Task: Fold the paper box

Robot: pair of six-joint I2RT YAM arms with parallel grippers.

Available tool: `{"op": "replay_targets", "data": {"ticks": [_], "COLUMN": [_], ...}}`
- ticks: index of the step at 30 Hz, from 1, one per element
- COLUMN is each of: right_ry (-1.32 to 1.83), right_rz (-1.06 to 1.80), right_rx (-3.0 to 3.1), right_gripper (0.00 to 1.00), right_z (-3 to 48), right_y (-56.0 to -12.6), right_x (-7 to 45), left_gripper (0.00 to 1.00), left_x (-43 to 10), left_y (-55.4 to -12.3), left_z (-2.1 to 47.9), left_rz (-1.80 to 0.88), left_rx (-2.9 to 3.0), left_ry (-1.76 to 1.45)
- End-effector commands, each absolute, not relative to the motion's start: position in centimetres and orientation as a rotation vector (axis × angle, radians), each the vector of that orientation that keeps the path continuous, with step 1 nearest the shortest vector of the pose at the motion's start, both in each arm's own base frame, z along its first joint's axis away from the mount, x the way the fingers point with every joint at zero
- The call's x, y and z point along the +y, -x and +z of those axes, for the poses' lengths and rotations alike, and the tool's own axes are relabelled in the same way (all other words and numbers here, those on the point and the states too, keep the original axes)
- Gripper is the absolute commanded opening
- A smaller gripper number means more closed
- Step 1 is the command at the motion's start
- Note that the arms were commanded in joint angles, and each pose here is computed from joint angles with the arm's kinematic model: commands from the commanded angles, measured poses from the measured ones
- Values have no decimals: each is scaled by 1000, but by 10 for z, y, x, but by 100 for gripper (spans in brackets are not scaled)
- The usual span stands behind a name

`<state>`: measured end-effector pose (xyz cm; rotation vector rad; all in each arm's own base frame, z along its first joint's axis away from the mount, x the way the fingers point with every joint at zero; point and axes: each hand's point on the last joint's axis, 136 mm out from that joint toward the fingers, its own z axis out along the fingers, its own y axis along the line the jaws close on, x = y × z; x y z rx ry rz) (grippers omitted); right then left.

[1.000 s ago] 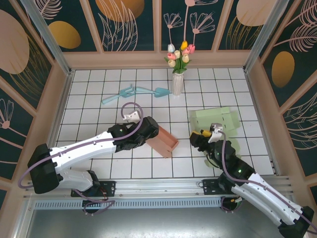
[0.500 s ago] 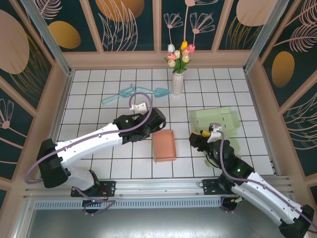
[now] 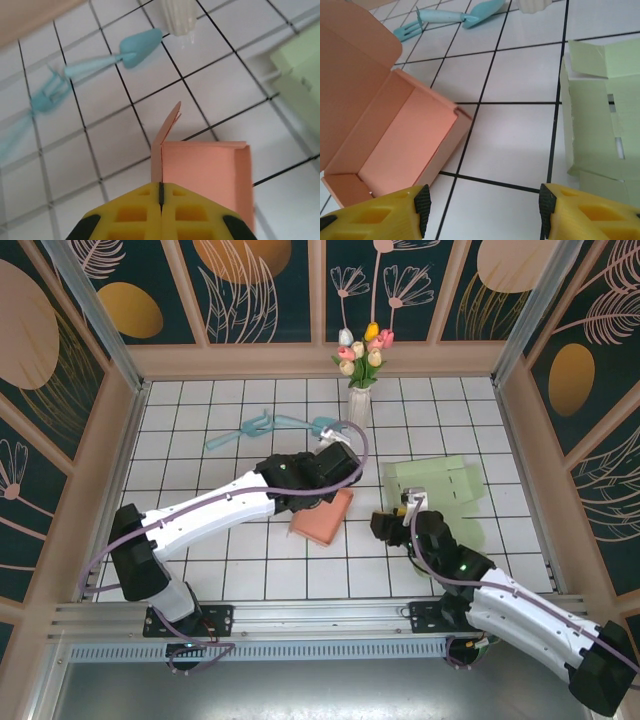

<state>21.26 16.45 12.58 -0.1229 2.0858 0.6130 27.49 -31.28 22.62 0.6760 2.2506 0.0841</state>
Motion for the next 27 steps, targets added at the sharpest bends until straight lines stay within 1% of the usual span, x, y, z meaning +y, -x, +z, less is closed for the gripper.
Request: {"op": "replay_targets", "data": {"ticks": [1,4,8,11,15,18,21,27], "right_ry": [76,52,44,112,310,471,645,800], "right_rz": [640,624,575,546,564,565,485,339], "right_rx": [1987,1966,1953,1920,1781,1621,1467,1331], "right_gripper": [61,61,61,61,61,61,61,60], "right_z": [163,169,169,170,184,203,217,240], "right_y": [-221,-221,-223,-224,-224,-221,-220,-242], "right_x": [164,157,149,152,174,191,203,199], "left_gripper": [0,0,0,0,0,0,0,0], "left_x": [-319,-327,-331,-333,-332,-328,-322,-316], "left_y": [-269,-251,-231,-221,-209,-204,-203,-200], "left_z": [230,213,210,229,247,245,238,237], "left_rz": [325,271,166,78,-19,-33,-17,-18], "left_rx": [2019,1923,1790,1700,1649,1649,1655,1627], "left_ry": [-1134,-1381,-1553,-1559,-1552,-1557,-1566,-1561]}}
